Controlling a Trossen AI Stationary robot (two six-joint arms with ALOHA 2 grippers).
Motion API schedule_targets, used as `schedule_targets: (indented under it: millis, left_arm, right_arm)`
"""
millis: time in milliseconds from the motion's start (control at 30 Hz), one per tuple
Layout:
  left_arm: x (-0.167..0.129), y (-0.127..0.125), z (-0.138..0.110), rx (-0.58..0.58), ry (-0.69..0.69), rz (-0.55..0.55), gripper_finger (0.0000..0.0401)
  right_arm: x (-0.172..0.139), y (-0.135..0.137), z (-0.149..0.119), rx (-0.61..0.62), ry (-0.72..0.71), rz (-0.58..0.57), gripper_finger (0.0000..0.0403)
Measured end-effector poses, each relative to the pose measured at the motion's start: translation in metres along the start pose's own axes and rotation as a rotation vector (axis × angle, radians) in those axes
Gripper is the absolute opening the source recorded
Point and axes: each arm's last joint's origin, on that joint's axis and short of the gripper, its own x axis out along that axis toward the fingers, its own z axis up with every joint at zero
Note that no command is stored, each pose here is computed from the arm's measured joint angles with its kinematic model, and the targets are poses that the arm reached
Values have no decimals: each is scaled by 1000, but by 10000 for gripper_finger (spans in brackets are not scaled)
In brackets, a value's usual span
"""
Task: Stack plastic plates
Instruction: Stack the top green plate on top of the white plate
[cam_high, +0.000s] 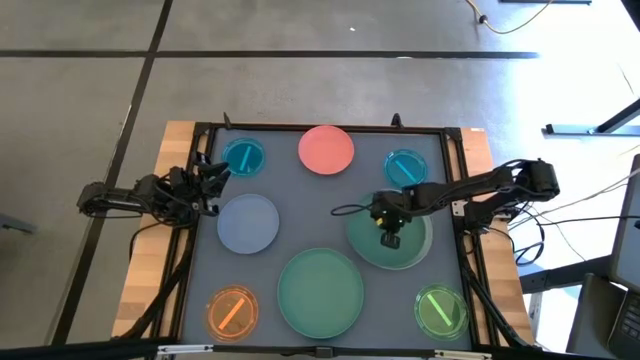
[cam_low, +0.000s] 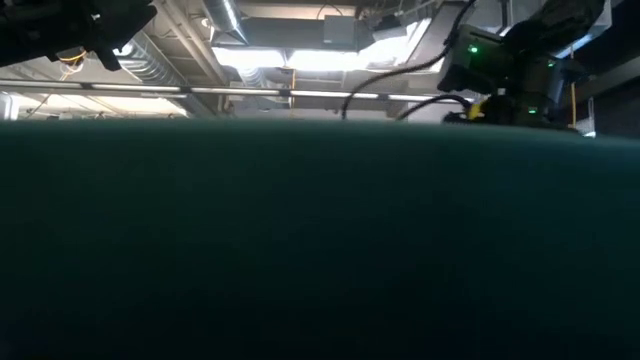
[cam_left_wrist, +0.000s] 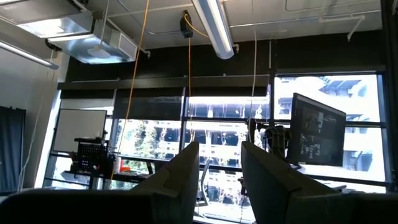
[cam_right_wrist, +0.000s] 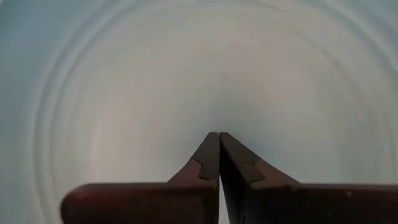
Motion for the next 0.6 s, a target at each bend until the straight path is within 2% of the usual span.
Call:
schedule_targets:
  millis: [267,600]
  left_arm:
    - [0,0,0,0,0,1,112]
    - [0,0,0,1,1,3,112]
  right_arm:
    - [16,-13,11,4,-46,-22,1]
    - [24,-28,32,-12,-237,-6,1]
